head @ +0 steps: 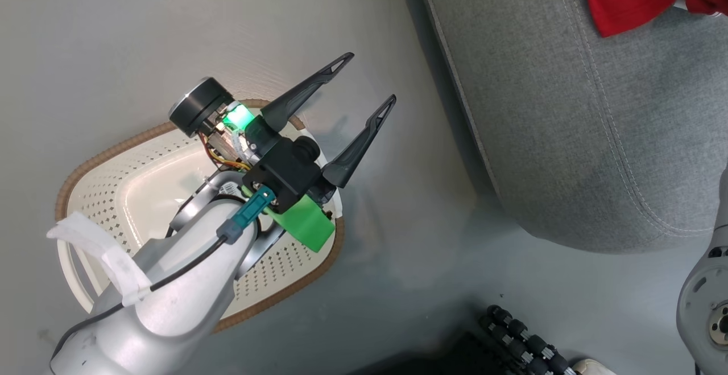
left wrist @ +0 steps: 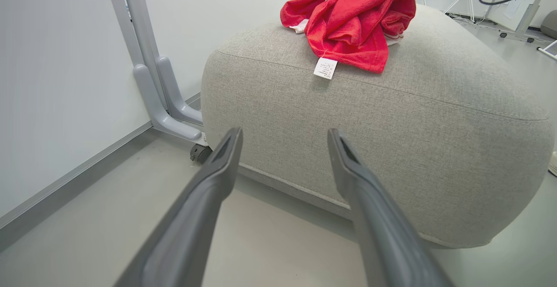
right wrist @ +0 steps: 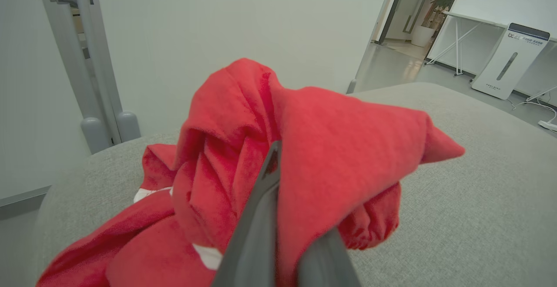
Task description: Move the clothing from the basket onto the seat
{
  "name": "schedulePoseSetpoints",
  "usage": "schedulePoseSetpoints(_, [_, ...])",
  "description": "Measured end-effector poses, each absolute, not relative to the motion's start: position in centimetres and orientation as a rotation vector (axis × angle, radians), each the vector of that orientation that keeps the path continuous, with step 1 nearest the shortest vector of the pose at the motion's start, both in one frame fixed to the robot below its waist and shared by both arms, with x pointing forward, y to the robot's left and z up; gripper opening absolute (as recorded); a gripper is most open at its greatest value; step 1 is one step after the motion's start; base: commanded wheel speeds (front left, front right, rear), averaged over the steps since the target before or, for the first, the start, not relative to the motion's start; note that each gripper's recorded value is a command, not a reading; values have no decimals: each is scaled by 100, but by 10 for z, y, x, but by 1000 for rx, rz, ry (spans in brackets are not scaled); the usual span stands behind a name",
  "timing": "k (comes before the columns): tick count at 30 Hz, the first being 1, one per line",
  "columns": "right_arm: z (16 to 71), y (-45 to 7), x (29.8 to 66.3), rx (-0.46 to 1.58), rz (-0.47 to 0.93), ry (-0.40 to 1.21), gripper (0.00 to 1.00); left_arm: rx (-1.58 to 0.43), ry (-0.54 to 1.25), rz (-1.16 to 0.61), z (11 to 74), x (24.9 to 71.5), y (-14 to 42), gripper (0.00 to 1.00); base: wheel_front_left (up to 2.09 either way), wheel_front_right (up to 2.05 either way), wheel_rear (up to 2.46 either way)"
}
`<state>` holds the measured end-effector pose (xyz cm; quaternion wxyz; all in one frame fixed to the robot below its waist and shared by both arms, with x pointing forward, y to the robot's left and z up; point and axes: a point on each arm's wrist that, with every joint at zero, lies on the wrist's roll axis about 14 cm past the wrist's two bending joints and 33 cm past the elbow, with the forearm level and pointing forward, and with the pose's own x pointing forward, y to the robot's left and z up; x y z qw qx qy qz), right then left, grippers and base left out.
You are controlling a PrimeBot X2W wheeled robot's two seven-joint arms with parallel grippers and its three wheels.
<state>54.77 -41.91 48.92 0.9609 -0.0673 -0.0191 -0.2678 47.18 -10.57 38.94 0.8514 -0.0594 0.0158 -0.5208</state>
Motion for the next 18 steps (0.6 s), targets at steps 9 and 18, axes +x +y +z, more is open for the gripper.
schedulePoseSetpoints(9, [475,-413,537,-89,-545,4,100,-111,17,-1095,399,472,-106,100,0,0,0])
schedulePoseSetpoints(18, [473,-406,501,-67,-542,28,100,-113,-13,-1068,424,468,-107,100,0,0,0])
